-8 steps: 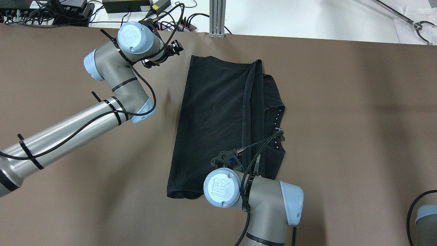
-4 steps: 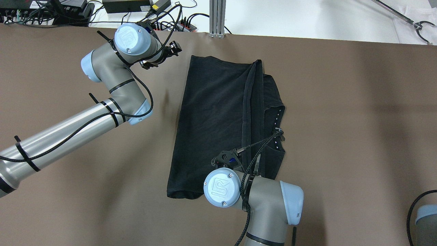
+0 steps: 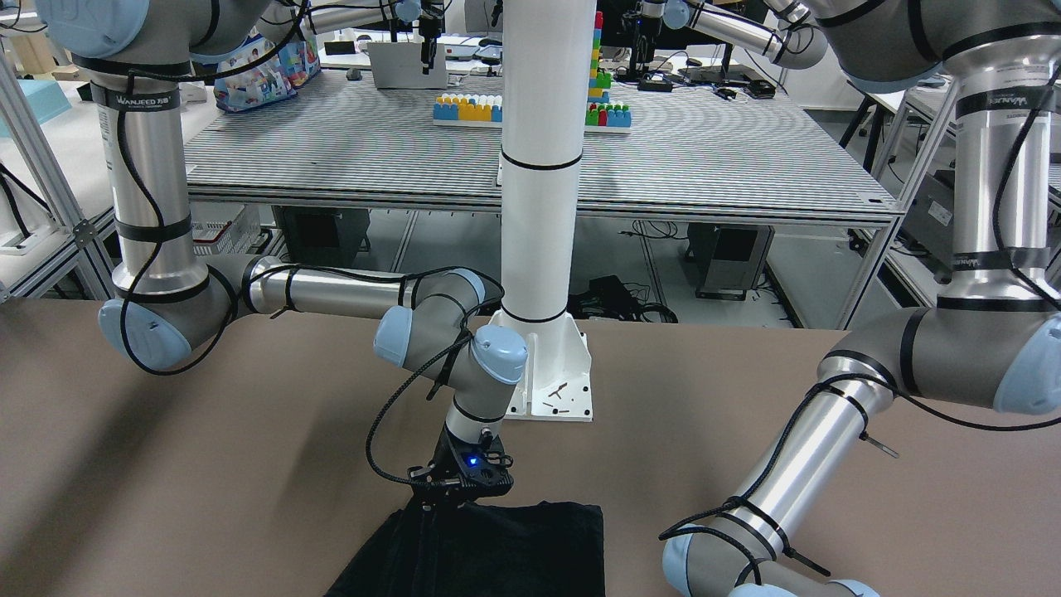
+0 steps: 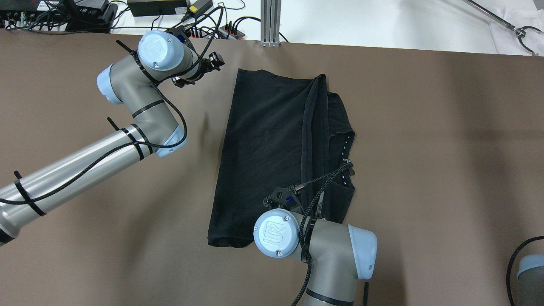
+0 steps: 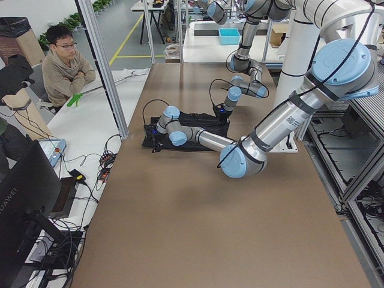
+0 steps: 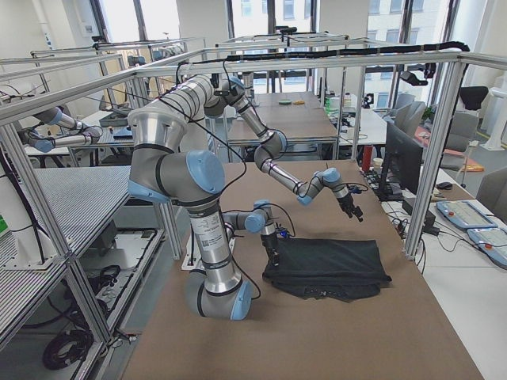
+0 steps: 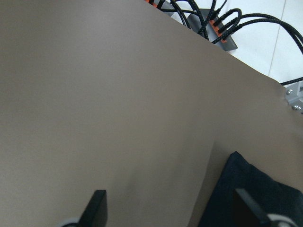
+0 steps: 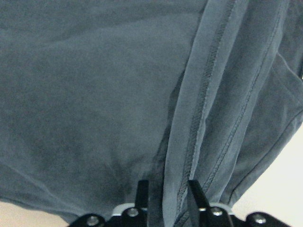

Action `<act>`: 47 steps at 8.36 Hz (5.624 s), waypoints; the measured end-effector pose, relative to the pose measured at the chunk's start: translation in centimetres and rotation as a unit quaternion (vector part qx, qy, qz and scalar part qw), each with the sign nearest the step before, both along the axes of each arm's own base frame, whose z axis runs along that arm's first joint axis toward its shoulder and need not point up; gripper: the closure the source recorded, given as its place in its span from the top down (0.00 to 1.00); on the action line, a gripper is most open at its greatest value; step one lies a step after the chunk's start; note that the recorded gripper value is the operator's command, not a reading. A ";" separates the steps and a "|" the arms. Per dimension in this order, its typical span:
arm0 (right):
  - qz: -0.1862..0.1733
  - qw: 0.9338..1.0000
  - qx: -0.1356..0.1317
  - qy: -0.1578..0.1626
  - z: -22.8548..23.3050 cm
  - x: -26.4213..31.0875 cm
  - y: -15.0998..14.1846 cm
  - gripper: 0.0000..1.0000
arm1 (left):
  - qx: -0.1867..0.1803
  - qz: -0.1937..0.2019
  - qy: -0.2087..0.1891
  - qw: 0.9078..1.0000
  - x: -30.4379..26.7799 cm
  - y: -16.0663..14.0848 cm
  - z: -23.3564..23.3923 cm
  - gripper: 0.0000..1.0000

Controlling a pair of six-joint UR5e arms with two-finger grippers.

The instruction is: Fold clothes

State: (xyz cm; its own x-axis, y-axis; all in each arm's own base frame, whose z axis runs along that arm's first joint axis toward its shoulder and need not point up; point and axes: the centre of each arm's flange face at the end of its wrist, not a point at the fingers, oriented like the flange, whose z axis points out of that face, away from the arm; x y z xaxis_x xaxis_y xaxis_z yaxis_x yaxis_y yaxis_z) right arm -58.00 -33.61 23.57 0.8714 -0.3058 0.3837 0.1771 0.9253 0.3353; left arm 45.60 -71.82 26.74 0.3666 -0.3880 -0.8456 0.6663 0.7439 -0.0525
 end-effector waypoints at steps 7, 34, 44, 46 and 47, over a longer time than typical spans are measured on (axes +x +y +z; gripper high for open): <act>-0.003 1.000 0.006 -0.004 0.5 -0.2 -0.9 0.00 | 0.002 0.001 0.002 1.000 0.0 0.1 -0.3 0.93; 0.356 0.852 -0.282 -0.261 13.5 10.4 7.6 0.76 | -0.017 -0.022 -0.010 1.000 0.3 3.0 -5.5 0.94; 0.355 0.858 -0.281 -0.243 15.4 11.1 8.4 0.21 | -0.014 -0.015 -0.008 1.000 2.2 4.1 -6.5 0.94; 0.355 0.858 -0.280 -0.242 15.5 11.1 8.4 0.01 | -0.015 -0.015 -0.009 1.000 2.2 4.1 -6.8 0.94; 0.355 0.858 -0.280 -0.243 15.4 11.0 8.4 0.01 | -0.016 -0.015 -0.010 1.000 2.3 4.1 -7.0 0.94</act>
State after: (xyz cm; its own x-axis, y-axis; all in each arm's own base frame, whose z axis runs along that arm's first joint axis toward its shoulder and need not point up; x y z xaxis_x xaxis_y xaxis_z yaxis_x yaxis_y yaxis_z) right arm -46.95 -25.22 38.95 0.4571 0.5870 0.6682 -0.5323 0.7824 -0.3233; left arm 47.90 -67.69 19.75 0.3710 -0.4259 -0.8252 0.6893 0.7217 -0.0626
